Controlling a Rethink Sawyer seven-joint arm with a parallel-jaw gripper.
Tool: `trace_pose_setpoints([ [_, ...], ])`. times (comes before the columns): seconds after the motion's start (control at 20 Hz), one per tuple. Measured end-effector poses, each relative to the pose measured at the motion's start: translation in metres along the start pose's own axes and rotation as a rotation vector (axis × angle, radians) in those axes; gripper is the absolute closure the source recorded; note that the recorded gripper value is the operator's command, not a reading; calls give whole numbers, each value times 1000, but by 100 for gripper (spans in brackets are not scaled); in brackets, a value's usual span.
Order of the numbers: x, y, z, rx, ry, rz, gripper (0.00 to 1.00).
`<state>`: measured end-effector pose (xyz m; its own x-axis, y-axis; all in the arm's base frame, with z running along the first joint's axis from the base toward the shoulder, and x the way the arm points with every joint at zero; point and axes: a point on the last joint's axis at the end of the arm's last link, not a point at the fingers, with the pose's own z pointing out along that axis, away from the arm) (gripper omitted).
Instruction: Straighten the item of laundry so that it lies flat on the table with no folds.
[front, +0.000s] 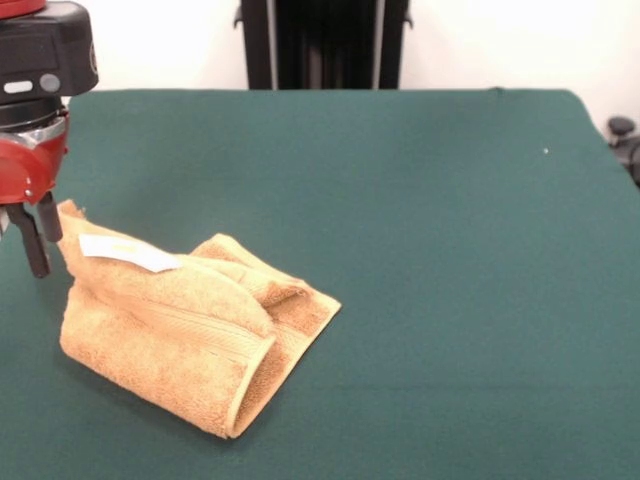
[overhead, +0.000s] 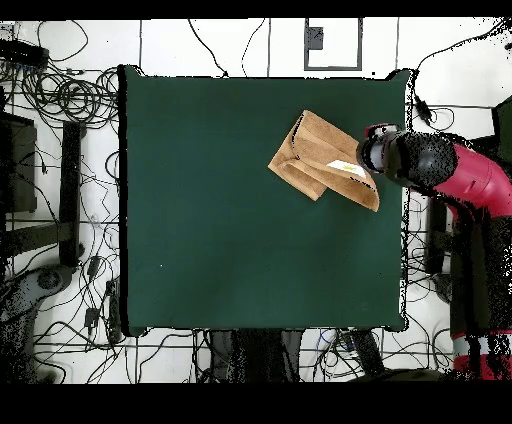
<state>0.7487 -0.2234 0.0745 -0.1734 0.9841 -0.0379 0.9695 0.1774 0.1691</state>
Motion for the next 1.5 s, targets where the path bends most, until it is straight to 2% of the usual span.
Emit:
trace_pose_setpoints([
  [0.35, 5, 5, -4, -7, -2, -9, 0],
  [0.55, 8, 8, -5, -16, 18, 3, 0],
  [0.9, 28, 23, -6, -45, 81, 22, 0],
  [1.5, 37, 33, -7, -66, 110, 33, 0],
])
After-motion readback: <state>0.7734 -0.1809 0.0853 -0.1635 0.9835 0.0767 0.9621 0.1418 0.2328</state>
